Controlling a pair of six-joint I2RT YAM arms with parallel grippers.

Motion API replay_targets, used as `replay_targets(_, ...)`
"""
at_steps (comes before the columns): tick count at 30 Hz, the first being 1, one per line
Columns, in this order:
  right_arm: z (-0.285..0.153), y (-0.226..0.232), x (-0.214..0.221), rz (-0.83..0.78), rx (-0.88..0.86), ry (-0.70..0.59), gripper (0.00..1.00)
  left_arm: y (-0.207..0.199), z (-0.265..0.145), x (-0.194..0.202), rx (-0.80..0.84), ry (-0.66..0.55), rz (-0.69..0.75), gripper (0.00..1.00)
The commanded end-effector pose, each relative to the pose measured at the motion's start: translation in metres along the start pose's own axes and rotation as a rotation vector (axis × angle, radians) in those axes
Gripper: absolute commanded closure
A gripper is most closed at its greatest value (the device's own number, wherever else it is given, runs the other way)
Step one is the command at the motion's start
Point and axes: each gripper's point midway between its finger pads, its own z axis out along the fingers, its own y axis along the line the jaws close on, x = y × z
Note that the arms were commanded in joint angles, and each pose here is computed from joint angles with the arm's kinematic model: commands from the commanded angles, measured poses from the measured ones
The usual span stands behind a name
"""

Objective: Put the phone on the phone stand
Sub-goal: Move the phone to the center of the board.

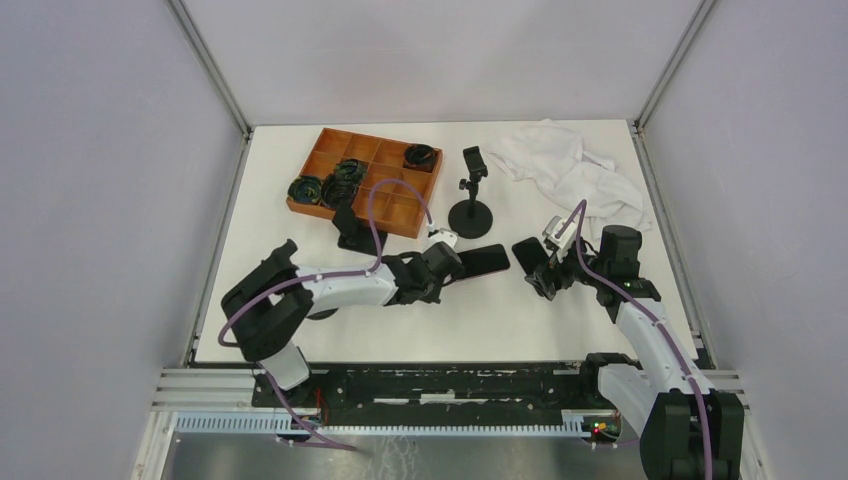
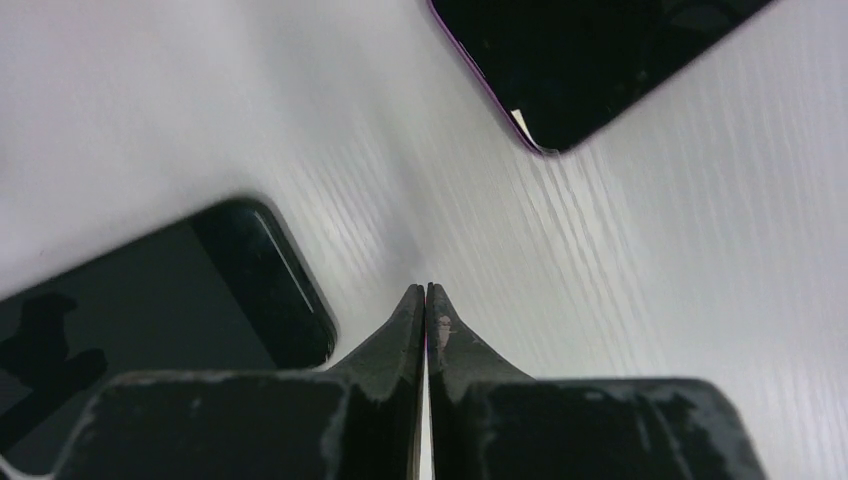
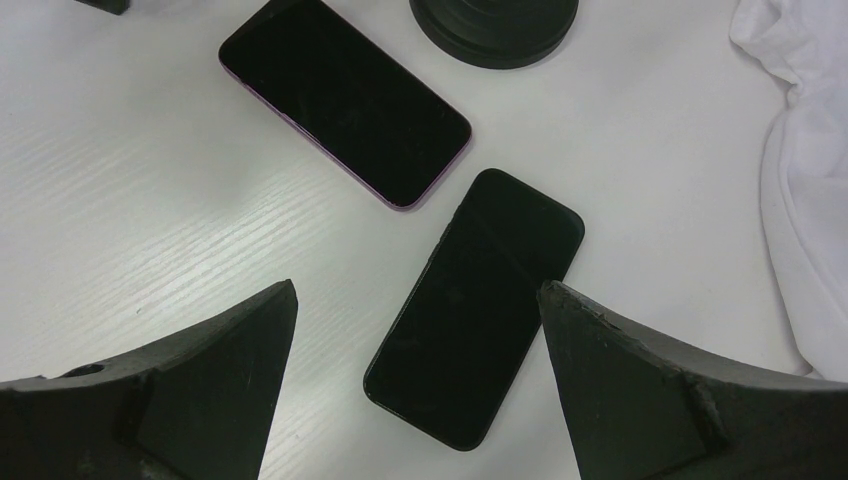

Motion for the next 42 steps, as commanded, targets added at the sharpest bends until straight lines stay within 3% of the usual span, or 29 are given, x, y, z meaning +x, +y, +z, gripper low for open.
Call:
replay_targets(1,-0.002,-0.003,-0.013,-0.040,0.004,-0.027,0.02,0.013,-0.043,-0.025,-0.068,-0.152,0.003,0.92)
replay_targets(6,-0.002,-0.003,-0.013,-0.041,0.005,-0.029,0.02,0.049,-0.073,-0.044,-0.180,-0.318,-0.087,0.91)
replay_targets(11,-0.002,-0.003,-0.014,-0.041,0.004,-0.030,0.02,0.087,-0.087,-0.040,-0.278,-0.398,-0.199,0.79)
replay_targets(21,-0.002,-0.003,-0.013,-0.040,0.003,-0.030,0.02,0.167,-0.075,-0.005,-0.426,-0.344,-0.496,0.67)
replay_targets(26,-0.002,-0.003,-0.014,-0.040,0.003,-0.031,0.02,0.193,-0.073,0.009,-0.559,-0.314,-0.566,0.71)
replay_targets(34,-0.002,-0.002,-0.014,-0.039,0.003,-0.030,0.02,0.204,-0.055,0.024,-0.654,-0.207,-0.571,0.74)
replay_targets(42,-0.003,-0.002,-0.014,-0.041,0.002,-0.032,0.02,0.197,-0.043,0.032,-0.617,-0.166,-0.581,0.76)
